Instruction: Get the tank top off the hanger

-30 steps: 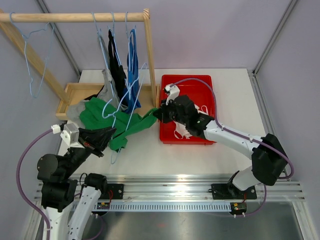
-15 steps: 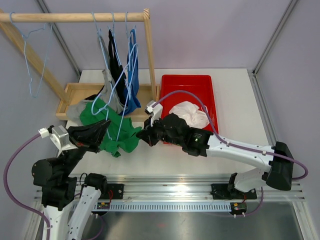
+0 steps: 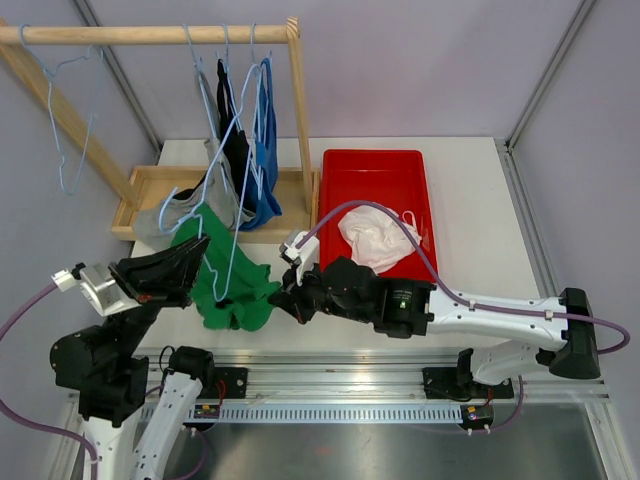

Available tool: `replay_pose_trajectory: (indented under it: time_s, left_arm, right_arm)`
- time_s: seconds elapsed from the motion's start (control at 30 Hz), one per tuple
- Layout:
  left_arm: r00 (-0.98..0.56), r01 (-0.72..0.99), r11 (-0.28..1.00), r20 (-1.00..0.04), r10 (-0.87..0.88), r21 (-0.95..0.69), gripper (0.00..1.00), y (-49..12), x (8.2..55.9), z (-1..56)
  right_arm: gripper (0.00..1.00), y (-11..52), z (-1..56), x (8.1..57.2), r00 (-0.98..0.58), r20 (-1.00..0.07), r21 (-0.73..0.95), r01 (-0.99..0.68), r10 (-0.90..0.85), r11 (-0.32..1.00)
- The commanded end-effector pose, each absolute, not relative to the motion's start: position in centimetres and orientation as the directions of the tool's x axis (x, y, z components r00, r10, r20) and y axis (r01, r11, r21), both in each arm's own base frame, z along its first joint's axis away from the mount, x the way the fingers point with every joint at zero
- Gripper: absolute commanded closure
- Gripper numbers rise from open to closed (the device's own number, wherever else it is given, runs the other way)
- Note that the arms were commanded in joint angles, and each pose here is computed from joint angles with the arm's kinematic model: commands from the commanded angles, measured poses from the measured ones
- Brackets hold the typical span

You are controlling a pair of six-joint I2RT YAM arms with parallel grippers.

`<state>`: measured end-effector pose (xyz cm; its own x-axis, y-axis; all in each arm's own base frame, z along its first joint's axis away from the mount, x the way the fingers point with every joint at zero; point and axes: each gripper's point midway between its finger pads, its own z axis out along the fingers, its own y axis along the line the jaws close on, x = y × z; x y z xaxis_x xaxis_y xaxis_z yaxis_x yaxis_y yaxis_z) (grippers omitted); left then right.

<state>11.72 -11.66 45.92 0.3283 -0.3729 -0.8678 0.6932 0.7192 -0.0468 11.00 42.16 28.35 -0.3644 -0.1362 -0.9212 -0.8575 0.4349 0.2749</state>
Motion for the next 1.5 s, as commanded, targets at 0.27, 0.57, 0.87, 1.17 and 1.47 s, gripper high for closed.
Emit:
replay_pose_trajectory:
  time_s: [0.27, 0.57, 0.87, 1.17, 1.47]
  left_arm:
    - [0.492, 0.641, 0.767, -0.788, -0.37, 0.041, 1.0, -10.0, 8.7, 50.5]
    - [0.495, 0.506, 0.863, -0.818, -0.292, -0.003, 1.0, -7.1, 7.6, 49.8]
    - [0.395, 0.358, 0.93, -0.89, -0.227, -0.079, 1.0, -4.4, 8.1, 46.5]
    - [0.345, 0.252, 0.962, -0.919, -0.19, -0.104, 1.0, -2.6, 8.9, 44.8]
    - [0.33, 0.234, 0.966, -0.926, -0.183, -0.108, 1.0, -2.3, 9.2, 44.6]
  right_arm:
    - [1.0, 41.4, 31.7, 11.2, -0.324, -0.944, 0.256, -0.842, -0.067, 0.475]
    - [1.0, 42.2, 29.4, 12.4, -0.3, -0.946, 0.195, -0.825, -0.119, 0.53]
    - [1.0, 46.9, 23.0, 13.0, -0.334, -0.911, 0.166, -0.834, -0.243, 0.526]
    - [0.01, 47.6, 18.4, 13.8, -0.404, -0.87, 0.202, -0.815, -0.282, 0.542]
    - [0.01, 46.4, 18.3, 14.3, -0.395, -0.874, 0.177, -0.8, -0.282, 0.573]
